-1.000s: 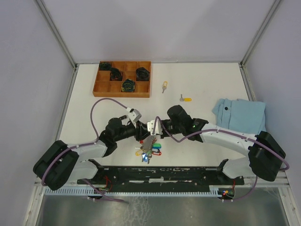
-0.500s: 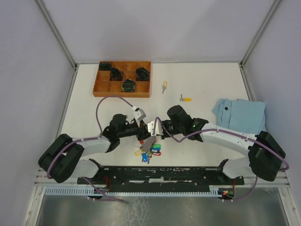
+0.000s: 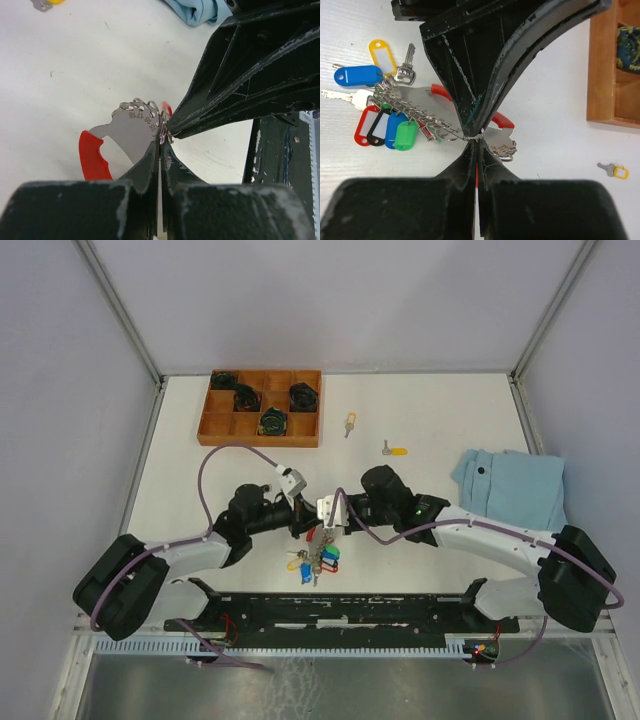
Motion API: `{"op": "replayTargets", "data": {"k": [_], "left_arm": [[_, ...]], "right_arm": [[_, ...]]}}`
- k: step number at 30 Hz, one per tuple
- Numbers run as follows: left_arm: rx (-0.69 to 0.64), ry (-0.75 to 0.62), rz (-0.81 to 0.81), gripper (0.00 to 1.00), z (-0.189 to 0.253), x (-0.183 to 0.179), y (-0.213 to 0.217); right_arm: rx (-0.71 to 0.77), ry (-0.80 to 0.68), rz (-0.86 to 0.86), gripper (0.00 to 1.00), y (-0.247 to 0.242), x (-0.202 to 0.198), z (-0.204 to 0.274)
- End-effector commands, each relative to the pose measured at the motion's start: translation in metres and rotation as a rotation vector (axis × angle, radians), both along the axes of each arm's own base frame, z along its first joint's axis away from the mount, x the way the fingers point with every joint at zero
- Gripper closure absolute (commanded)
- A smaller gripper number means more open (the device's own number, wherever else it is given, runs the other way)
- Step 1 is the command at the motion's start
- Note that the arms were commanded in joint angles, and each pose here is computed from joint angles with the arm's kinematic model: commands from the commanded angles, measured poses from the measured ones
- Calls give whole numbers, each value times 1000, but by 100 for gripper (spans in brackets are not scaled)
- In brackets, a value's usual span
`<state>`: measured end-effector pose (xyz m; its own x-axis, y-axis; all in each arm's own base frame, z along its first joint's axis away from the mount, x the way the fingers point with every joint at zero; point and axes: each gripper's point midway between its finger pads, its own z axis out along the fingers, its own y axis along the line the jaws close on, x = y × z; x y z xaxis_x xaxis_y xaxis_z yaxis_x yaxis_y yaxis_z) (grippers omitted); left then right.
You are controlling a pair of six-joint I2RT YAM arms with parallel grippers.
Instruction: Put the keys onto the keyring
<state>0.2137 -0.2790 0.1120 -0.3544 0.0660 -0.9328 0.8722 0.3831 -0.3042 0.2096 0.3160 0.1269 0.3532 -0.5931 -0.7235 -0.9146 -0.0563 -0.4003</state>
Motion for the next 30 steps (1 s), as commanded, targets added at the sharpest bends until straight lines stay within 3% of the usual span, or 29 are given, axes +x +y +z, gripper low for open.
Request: {"op": "replayTargets", "data": {"k": [1,15,23,30], "left_arm": [[-79,-89,153,97,30,24,12],[-253,-148,266,97,62,29,21],[-193,-108,331,97,41,44,24],[-129,-86,396,70,31,55,30]], "right_arm": [[51,15,-87,99,-9,-1,4],[202,141,-82,99,20,-20,-8],[172,76,-196,99,8,2,-5],[181,137,-368,99,-10,23,-9]]}}
